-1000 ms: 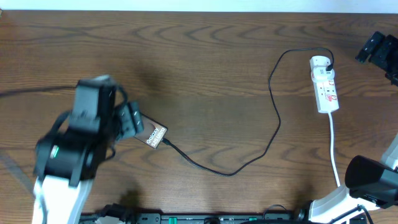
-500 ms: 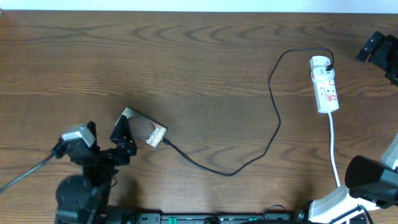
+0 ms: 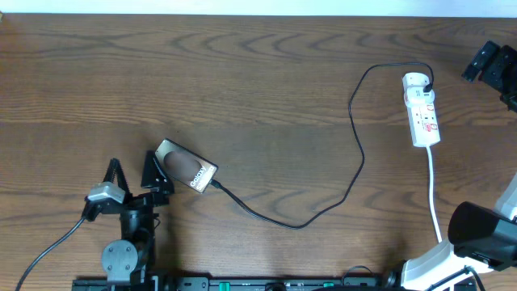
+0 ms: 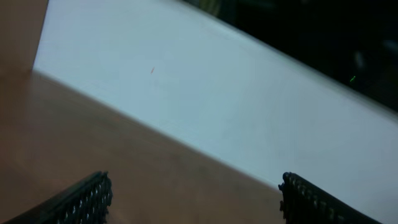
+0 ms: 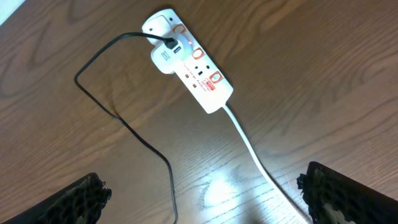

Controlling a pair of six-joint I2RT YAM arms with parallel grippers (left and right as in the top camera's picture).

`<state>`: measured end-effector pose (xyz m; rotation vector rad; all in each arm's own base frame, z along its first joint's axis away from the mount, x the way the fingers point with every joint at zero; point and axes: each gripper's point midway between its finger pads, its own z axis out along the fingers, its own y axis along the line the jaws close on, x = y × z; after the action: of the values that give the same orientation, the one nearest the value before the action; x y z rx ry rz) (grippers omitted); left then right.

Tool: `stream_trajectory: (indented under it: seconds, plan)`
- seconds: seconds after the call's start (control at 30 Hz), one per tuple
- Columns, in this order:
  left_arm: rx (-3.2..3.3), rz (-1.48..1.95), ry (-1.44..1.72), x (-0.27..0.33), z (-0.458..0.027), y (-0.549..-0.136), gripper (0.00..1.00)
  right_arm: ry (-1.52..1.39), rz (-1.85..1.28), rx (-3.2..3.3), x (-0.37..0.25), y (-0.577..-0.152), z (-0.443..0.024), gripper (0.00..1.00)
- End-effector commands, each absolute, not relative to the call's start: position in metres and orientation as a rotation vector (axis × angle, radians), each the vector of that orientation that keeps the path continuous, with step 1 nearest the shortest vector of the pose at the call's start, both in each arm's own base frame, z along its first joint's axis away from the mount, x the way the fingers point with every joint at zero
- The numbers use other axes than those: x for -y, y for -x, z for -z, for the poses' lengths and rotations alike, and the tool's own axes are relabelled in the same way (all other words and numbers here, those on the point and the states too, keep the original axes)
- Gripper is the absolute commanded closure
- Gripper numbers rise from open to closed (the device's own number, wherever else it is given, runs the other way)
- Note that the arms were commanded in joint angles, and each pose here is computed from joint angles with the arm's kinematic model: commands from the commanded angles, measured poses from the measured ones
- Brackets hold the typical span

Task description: Plug charger to phone and switch on socket

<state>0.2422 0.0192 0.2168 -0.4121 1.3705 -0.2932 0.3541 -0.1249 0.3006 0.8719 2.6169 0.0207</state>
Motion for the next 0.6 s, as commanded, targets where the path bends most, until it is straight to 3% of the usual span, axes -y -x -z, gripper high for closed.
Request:
stream_trajectory:
  seconds: [0.0, 0.17, 0.57]
  plan:
    - [-1.440, 0.278, 0.420, -0.021, -0.194, -0.245, 0.15, -0.883, -0.009, -2.606, 0.125, -0.353, -0.303, 0.01]
    - [-1.672, 0.221, 0.456, -0.022, -0.136, -0.242, 0.15, -0.883, -0.009, -2.606, 0.125, -0.353, -0.303, 0.01]
    - [-1.708, 0.131, 0.270, -0.014, -0.136, -0.243, 0.14, -0.883, -0.009, -2.606, 0.125, -0.353, -0.303, 0.01]
